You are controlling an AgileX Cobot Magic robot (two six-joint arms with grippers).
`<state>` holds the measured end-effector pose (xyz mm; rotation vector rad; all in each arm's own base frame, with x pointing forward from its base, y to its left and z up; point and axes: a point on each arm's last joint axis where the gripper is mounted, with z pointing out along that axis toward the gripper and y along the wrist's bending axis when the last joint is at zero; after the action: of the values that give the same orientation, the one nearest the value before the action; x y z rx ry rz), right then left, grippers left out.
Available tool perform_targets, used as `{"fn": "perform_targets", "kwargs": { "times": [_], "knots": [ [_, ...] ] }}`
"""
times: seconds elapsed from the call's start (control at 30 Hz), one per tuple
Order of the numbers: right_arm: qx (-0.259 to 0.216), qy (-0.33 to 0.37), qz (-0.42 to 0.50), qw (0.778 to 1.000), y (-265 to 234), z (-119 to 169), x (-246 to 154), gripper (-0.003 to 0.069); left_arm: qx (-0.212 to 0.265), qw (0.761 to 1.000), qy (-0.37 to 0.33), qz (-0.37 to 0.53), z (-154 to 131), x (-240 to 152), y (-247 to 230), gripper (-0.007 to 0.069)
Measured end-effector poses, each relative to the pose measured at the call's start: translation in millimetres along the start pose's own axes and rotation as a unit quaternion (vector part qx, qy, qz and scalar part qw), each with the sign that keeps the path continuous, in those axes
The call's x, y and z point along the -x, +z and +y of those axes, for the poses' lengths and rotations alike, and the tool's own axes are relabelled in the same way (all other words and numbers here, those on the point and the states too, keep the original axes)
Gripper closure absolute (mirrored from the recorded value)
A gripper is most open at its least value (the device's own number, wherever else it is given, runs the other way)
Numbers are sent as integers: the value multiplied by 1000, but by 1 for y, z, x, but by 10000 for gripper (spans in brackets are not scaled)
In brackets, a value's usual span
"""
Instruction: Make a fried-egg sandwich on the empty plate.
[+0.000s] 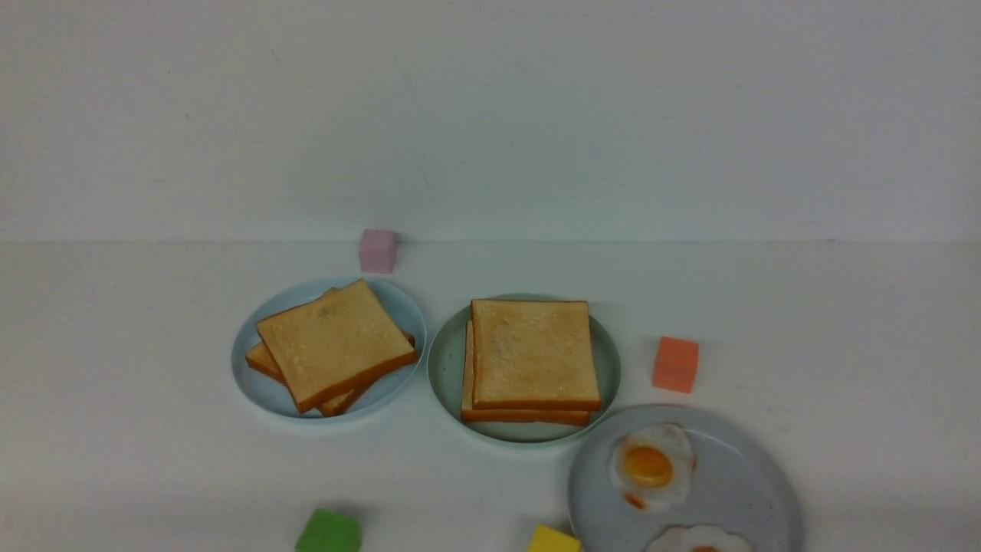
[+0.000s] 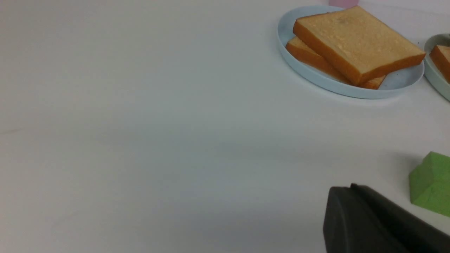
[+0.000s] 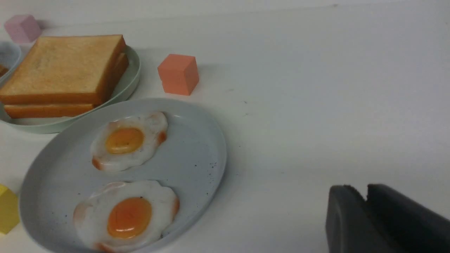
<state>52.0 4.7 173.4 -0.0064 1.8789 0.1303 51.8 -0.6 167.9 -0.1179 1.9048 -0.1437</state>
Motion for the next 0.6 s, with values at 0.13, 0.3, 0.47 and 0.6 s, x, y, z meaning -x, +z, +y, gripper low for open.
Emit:
{"fn": "perform_targets", "kwargs": {
  "times": [0.13, 0.3, 0.47, 0.6],
  "knots": [
    [1, 2, 0, 1000, 0, 0, 0, 547, 0, 1000, 0, 0, 0, 0, 0, 621],
    [1, 2, 0, 1000, 0, 0, 0, 539, 0, 1000, 0, 0, 0, 0, 0, 621],
    [1, 2, 0, 1000, 0, 0, 0, 534, 0, 1000, 0, 0, 0, 0, 0, 621],
    [1, 2, 0, 1000, 0, 0, 0, 528, 0, 1000, 0, 0, 0, 0, 0, 621]
  ]
}}
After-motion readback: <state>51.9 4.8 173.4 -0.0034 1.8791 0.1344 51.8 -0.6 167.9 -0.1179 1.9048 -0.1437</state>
